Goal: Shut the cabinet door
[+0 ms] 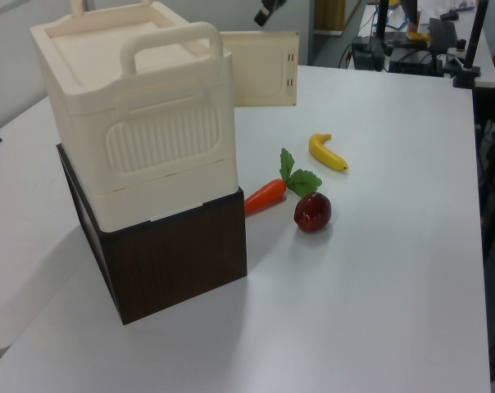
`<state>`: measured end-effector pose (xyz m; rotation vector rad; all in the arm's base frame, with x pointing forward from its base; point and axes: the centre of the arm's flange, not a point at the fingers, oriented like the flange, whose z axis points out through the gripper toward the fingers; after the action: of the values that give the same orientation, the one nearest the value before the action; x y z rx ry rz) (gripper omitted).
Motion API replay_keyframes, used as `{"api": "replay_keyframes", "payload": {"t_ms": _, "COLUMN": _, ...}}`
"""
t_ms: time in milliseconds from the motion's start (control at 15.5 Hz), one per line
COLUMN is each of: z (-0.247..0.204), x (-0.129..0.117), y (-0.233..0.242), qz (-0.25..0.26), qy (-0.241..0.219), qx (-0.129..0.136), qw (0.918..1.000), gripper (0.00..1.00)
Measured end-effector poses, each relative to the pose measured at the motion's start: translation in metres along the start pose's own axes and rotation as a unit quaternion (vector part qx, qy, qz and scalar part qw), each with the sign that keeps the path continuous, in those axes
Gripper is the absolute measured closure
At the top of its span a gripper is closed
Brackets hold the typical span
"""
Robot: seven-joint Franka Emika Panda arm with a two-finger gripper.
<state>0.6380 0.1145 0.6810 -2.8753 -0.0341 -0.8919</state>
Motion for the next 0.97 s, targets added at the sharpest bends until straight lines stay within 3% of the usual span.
{"api": "replay_keyframes", "payload": {"t_ms": 259, "z": 0.008, "x": -0.010, "y": -0.017, "qz": -0.007, "qy": -0.032, "qx": 0.003, "qw": 0.9994, "gripper": 0.99}}
{"api": "replay_keyframes", "payload": {"t_ms": 647, "z": 0.016, "x": -0.016, "y": -0.033, "qz": 0.004, "qy": -0.045, "qx": 0.011, "qw": 0.9989, "gripper": 0.99}}
{"api": "replay_keyframes", "payload": {"t_ms": 970, "z": 0.016, "x": -0.029, "y": -0.088, "qz": 0.021, "qy": -0.063, "qx": 0.076, "qw": 0.9948, "gripper": 0.99}}
